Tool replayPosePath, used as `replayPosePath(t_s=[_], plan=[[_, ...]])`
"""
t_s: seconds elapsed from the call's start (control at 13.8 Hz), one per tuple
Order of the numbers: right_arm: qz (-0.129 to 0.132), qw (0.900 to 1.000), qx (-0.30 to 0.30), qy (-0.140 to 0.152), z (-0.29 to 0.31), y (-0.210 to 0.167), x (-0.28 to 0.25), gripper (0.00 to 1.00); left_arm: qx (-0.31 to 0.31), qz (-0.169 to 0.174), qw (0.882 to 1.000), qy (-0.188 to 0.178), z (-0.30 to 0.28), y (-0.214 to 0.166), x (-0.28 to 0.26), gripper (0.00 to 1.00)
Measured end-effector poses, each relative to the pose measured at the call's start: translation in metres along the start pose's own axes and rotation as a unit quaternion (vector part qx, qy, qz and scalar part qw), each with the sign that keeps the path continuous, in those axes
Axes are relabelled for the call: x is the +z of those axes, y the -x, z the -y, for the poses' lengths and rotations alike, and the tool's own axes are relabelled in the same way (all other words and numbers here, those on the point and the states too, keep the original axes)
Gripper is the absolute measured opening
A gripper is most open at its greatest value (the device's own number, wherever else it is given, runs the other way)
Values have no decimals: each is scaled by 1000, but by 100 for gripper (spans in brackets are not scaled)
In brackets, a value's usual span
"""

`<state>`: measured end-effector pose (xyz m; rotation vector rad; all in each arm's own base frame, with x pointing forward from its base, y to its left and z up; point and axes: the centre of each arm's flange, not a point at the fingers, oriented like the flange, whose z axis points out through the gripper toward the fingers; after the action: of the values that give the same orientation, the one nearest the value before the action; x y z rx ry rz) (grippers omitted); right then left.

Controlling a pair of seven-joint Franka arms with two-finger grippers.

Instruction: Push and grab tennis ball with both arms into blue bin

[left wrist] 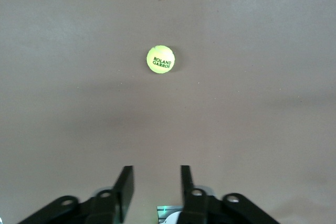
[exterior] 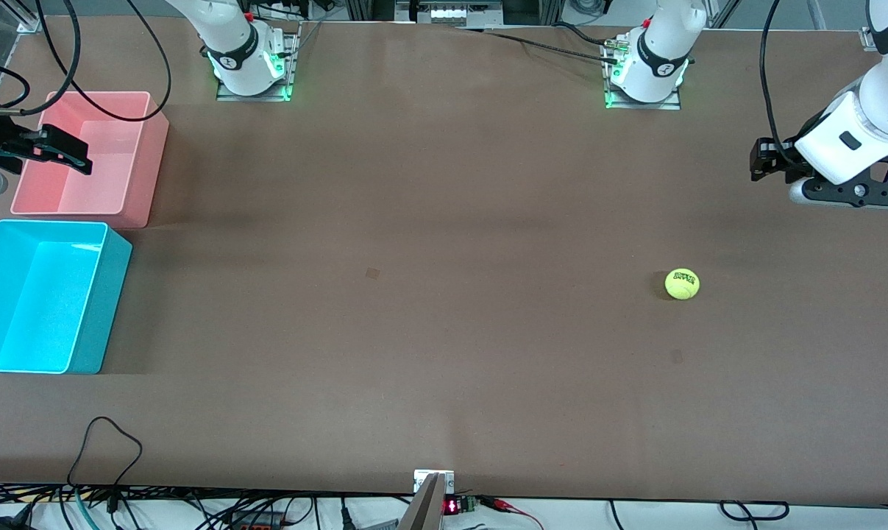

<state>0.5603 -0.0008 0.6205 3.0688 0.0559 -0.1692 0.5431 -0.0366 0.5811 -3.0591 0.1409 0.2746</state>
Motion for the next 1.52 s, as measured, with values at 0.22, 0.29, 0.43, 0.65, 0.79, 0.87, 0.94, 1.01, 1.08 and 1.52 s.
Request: replayPosePath(t_s=[0.22, 0.29, 0.43, 0.65, 0.79, 0.87, 0.94, 1.01, 1.08, 1.52], plan=[[0, 1000, 0, 0, 0, 0, 0, 100, 0, 3, 1000, 0, 0, 1, 1, 6], [0, 1000, 0, 0, 0, 0, 0, 100, 3, 3, 1000, 0, 0, 1, 1, 2], [0, 1000, 0, 0, 0, 0, 0, 100, 34, 4, 999, 0, 0, 1, 1, 1], [0, 1000, 0, 0, 0, 0, 0, 100, 148, 8, 989, 2, 4, -2, 5, 1], [0, 1000, 0, 0, 0, 0, 0, 100, 186, 20, 982, -10, 11, -6, 13, 1], [0, 1000, 0, 0, 0, 0, 0, 100, 201, 33, 979, -17, 14, -8, 18, 1], [0, 1000, 0, 0, 0, 0, 0, 100, 215, 48, 975, -17, 16, -10, 25, 1], [0, 1000, 0, 0, 0, 0, 0, 100, 226, 61, 972, -17, 19, -12, 33, 1], [0, 1000, 0, 0, 0, 0, 0, 100, 238, 73, 968, -20, 26, -16, 42, 1], [0, 1000, 0, 0, 0, 0, 0, 100, 364, 87, 927, -29, 73, -69, 116, 1]])
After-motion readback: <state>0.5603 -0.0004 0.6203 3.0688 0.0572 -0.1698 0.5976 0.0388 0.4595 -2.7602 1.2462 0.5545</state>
